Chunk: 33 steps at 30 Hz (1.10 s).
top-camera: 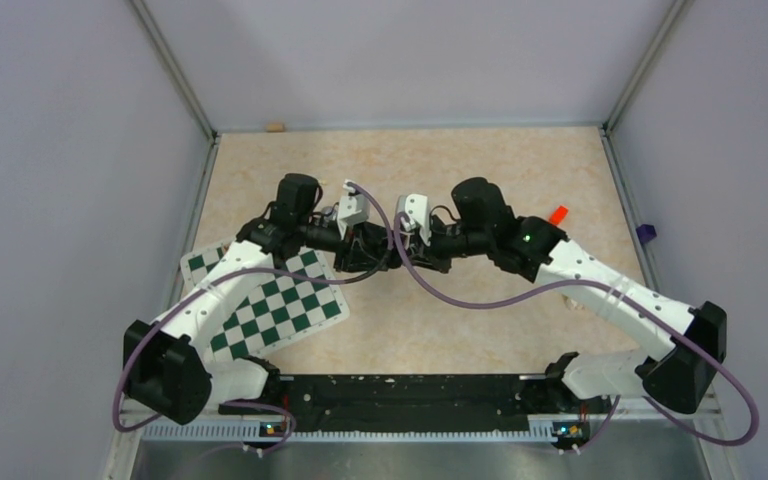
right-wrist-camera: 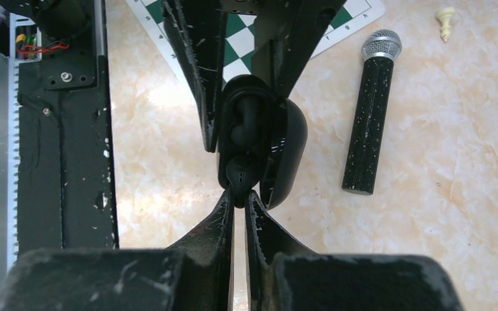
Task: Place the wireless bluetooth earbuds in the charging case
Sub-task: Insert the right earbud into the right side groove of the charging case.
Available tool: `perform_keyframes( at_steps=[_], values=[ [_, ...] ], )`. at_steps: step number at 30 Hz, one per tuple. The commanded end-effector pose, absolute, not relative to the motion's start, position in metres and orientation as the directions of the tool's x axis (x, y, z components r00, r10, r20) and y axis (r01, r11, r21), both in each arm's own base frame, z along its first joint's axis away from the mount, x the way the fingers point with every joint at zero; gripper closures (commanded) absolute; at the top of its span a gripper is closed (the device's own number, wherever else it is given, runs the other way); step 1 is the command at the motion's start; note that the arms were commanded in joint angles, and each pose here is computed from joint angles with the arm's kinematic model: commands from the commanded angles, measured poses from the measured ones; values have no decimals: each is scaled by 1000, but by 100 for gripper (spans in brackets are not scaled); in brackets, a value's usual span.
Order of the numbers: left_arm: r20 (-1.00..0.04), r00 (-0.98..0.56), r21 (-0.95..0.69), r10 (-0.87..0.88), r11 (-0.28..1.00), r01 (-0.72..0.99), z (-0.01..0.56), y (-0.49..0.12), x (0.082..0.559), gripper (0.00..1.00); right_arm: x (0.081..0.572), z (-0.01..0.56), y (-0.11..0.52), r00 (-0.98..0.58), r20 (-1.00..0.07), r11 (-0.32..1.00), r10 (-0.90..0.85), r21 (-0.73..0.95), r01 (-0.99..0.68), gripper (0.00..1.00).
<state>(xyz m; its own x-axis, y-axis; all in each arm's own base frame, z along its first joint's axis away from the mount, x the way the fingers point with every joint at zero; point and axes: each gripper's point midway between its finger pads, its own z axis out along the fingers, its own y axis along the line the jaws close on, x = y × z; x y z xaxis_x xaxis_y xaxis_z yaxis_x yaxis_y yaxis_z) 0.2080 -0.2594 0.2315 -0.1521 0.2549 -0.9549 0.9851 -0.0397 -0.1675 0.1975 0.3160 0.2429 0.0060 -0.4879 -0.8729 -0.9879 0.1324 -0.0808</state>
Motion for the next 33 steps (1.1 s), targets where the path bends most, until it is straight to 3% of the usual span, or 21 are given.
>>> perform_keyframes(
  at_steps=[1,15,25,33],
  values=[
    [-973,-89,-105,212,-69,992,249,-260,202,100,204,247,324,27,-881,156,-472,-113,-981,100],
    [-973,-89,-106,211,-70,992,249,-260,202,100,196,243,330,56,-876,121,-479,-129,-984,100],
    [-974,-83,-99,210,-69,993,249,-259,201,100,189,292,319,139,-889,112,-436,-207,-972,64],
    [-976,-74,-92,206,-76,993,251,-259,199,100,192,338,304,233,-888,160,-397,-317,-935,60]
  ],
)
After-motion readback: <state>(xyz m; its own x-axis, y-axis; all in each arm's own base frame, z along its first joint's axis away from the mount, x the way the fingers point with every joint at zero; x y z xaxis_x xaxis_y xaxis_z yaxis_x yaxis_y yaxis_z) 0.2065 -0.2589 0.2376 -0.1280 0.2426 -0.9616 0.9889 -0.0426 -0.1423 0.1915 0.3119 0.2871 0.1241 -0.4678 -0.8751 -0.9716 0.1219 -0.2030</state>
